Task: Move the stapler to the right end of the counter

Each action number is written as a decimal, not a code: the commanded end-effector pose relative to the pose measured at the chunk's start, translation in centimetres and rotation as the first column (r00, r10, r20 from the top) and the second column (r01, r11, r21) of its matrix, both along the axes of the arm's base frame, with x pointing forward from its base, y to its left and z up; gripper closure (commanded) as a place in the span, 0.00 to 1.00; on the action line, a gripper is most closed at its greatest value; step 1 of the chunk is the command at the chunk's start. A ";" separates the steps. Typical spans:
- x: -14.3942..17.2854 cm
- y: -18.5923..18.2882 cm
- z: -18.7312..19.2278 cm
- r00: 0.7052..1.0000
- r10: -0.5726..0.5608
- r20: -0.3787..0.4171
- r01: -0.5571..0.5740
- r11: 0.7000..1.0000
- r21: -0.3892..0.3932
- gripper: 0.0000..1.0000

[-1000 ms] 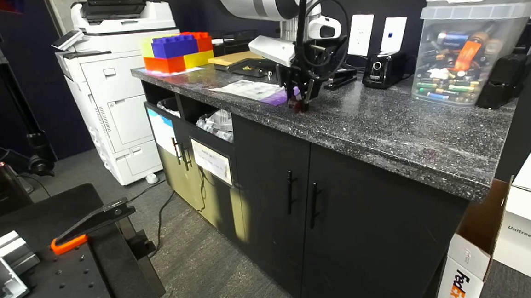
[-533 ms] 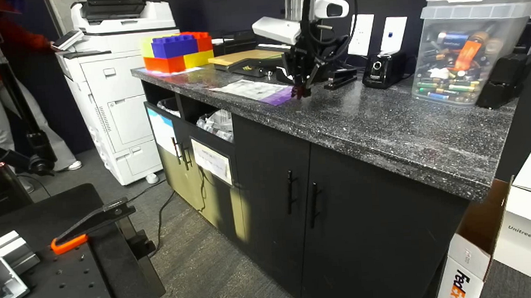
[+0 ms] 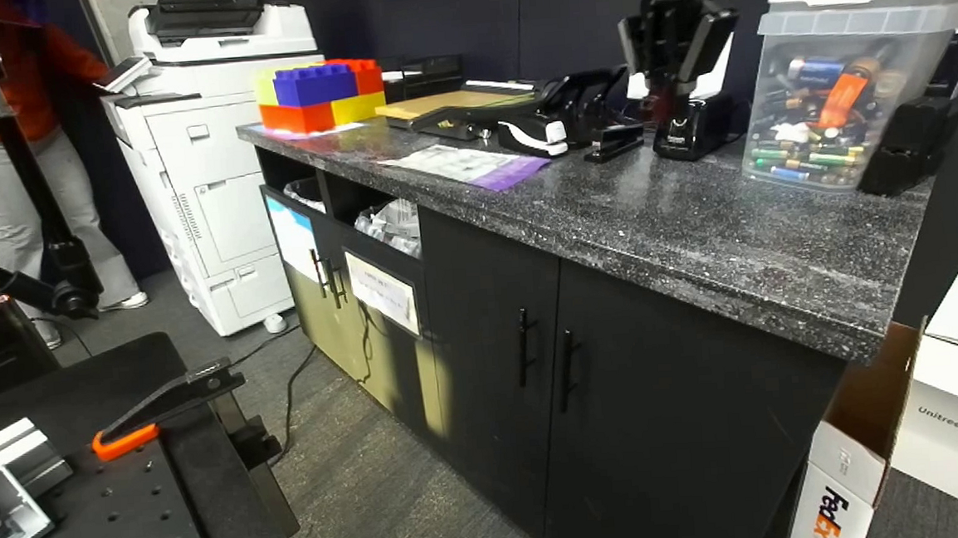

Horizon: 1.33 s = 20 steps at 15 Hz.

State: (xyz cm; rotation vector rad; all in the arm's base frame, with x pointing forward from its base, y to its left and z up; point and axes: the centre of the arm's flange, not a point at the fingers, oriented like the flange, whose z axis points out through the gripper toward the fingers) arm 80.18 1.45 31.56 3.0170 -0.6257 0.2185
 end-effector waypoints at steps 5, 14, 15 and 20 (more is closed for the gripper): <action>-6.9 -19.1 -5.5 0.964 -0.252 -0.081 0.242 0.963 -0.116 0.93; -3.8 -21.5 -10.5 0.957 -0.279 -0.080 0.271 0.957 -0.101 0.93; -3.0 -20.8 -10.5 0.960 -0.270 -0.072 0.263 0.960 -0.096 0.93; 0.6 -20.1 -11.1 0.970 -0.242 -0.021 0.240 0.967 -0.083 0.93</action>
